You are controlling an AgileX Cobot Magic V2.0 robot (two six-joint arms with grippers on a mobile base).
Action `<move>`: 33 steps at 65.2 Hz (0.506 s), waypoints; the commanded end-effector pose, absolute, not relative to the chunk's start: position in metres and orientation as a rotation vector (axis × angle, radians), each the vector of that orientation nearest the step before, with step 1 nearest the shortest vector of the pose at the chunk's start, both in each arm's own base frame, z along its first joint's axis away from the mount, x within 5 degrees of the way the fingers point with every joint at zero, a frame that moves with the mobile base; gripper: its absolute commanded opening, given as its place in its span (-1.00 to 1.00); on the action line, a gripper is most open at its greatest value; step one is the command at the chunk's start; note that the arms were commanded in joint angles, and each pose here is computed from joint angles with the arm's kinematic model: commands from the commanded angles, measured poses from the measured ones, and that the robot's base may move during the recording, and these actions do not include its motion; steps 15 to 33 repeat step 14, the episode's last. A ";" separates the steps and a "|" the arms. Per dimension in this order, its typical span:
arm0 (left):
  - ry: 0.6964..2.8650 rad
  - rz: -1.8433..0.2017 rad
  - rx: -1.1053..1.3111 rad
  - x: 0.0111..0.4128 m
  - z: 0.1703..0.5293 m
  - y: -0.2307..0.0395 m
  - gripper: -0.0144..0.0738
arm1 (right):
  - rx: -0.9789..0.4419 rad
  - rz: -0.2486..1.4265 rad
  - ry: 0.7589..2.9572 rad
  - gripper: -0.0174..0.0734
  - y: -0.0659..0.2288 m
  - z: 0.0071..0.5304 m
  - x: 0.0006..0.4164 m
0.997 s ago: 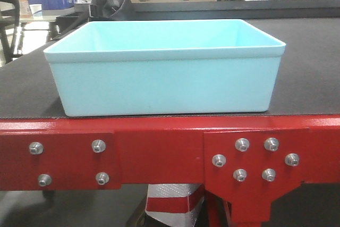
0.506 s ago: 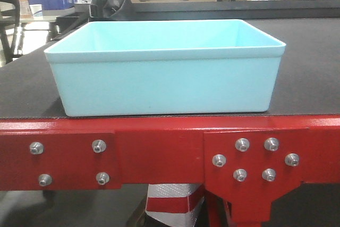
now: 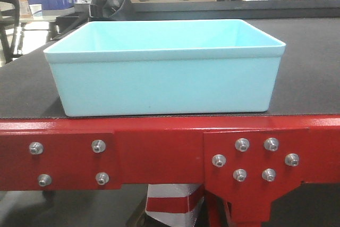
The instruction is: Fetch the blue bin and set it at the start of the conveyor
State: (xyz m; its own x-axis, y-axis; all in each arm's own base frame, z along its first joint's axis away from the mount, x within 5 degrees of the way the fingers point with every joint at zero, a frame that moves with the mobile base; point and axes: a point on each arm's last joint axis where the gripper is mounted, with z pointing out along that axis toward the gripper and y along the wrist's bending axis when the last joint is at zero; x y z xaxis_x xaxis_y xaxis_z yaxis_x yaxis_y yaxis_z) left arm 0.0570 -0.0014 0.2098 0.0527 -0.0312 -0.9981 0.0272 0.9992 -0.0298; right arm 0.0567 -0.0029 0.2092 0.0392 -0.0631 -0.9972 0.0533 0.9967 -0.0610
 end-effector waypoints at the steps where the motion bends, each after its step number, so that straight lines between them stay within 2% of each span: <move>1: 1.490 -0.045 -0.008 0.056 0.213 -0.001 -0.92 | -0.003 -0.092 1.507 -0.98 -0.003 0.211 0.056; 33: 1.490 -0.045 -0.008 0.056 0.213 -0.001 -0.92 | -0.003 -0.092 1.507 -0.98 -0.003 0.211 0.056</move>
